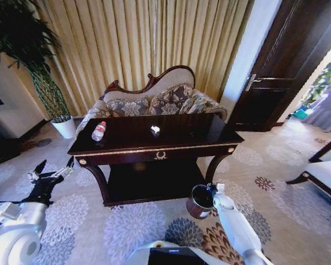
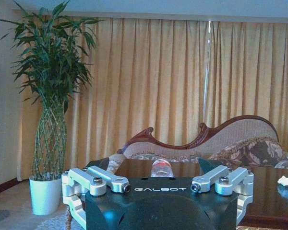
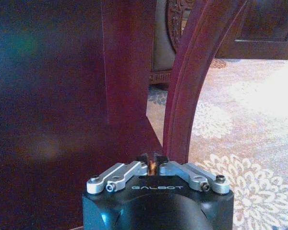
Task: Move to the front of the table and place the trash on the table into the trash bin.
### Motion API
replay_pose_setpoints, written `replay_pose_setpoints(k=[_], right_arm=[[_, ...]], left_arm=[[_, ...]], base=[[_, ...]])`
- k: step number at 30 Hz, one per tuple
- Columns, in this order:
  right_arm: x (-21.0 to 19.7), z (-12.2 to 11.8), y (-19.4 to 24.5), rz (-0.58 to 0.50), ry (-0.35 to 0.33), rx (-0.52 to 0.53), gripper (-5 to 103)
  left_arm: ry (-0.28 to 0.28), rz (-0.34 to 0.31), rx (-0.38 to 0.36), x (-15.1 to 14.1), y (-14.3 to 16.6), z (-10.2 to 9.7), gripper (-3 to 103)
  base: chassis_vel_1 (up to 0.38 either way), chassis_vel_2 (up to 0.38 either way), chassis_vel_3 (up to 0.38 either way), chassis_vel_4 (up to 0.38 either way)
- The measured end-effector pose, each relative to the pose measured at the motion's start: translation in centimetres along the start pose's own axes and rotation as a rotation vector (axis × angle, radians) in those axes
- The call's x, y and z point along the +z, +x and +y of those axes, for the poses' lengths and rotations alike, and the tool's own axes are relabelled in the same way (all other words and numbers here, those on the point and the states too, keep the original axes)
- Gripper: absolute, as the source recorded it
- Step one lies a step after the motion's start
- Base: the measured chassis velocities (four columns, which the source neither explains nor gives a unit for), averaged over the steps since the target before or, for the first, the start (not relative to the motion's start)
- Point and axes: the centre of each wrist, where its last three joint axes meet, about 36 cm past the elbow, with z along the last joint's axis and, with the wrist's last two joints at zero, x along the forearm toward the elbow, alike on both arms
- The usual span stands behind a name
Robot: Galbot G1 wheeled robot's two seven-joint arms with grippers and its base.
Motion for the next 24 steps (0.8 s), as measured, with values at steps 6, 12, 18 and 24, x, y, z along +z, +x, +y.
replay_pose_setpoints(k=[6, 12, 18, 24], right_arm=[[-0.23, -0.15, 0.0, -0.006, 0.0, 0.004, 32], [-0.5, -0.14, 0.03, -0.013, 0.003, 0.005, 48], [-0.45, 0.08, 0.29, -0.018, 0.005, 0.001, 75], [-0.31, 0.04, 0.47, -0.018, 0.007, 0.001, 96]], left_arm=[[0.001, -0.001, 0.001, -0.04, 0.02, -0.05, 100], [0.0, -0.001, -0.002, 0.07, 0.02, 0.09, 100], [0.0, -0.001, -0.002, 0.21, 0.07, 0.2, 100], [0.001, -0.003, -0.002, 0.21, 0.03, 0.22, 100]], base=[[0.0, 0.0, 0.0, 0.0], [0.0, 0.0, 0.0, 0.0], [0.0, 0.0, 0.0, 0.0], [0.0, 0.0, 0.0, 0.0]])
